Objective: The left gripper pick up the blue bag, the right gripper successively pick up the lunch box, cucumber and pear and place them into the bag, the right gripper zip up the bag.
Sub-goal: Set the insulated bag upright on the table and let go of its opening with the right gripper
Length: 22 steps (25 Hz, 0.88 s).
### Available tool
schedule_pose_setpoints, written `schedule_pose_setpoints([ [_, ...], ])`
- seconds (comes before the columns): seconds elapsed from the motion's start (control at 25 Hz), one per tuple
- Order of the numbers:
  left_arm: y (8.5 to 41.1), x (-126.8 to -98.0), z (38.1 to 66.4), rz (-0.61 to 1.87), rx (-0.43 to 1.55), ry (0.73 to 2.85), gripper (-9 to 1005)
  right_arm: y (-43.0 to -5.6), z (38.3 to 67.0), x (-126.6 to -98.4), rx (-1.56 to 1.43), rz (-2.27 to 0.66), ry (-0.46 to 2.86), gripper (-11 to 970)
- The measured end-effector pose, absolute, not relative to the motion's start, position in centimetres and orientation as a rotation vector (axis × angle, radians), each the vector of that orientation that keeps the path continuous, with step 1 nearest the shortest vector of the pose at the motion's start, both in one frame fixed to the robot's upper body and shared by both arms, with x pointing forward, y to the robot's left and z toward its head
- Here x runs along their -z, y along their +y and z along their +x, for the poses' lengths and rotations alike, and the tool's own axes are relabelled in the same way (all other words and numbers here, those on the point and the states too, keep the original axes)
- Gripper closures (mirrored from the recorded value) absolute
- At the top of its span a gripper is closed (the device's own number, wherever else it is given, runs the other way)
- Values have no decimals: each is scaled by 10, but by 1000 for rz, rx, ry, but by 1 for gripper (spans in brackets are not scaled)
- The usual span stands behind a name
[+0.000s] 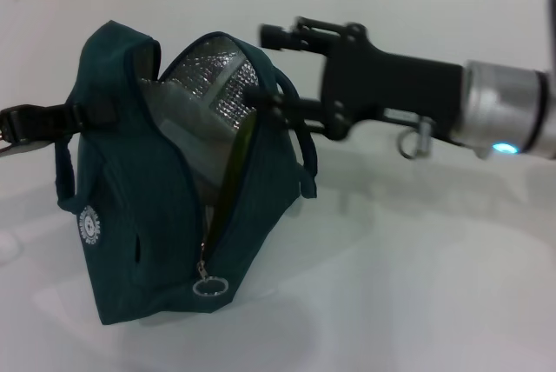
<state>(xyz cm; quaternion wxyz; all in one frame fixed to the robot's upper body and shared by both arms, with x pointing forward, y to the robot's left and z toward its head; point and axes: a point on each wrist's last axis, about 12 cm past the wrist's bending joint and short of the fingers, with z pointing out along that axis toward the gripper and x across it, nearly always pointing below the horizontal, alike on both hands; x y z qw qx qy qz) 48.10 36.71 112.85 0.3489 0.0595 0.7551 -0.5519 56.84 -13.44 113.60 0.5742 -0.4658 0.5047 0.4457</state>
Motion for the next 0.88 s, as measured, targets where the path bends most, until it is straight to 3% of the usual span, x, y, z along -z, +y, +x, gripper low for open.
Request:
schedule_pose_setpoints([
  [0.4,366,-1129,482,155,1436,1955,946,-187,542,-1105,-1013,-1071,1272,228],
  [0.88,364,-1130,484,158,1439,1951,946,-189,532,-1092,-1055,-1155,1351,238],
])
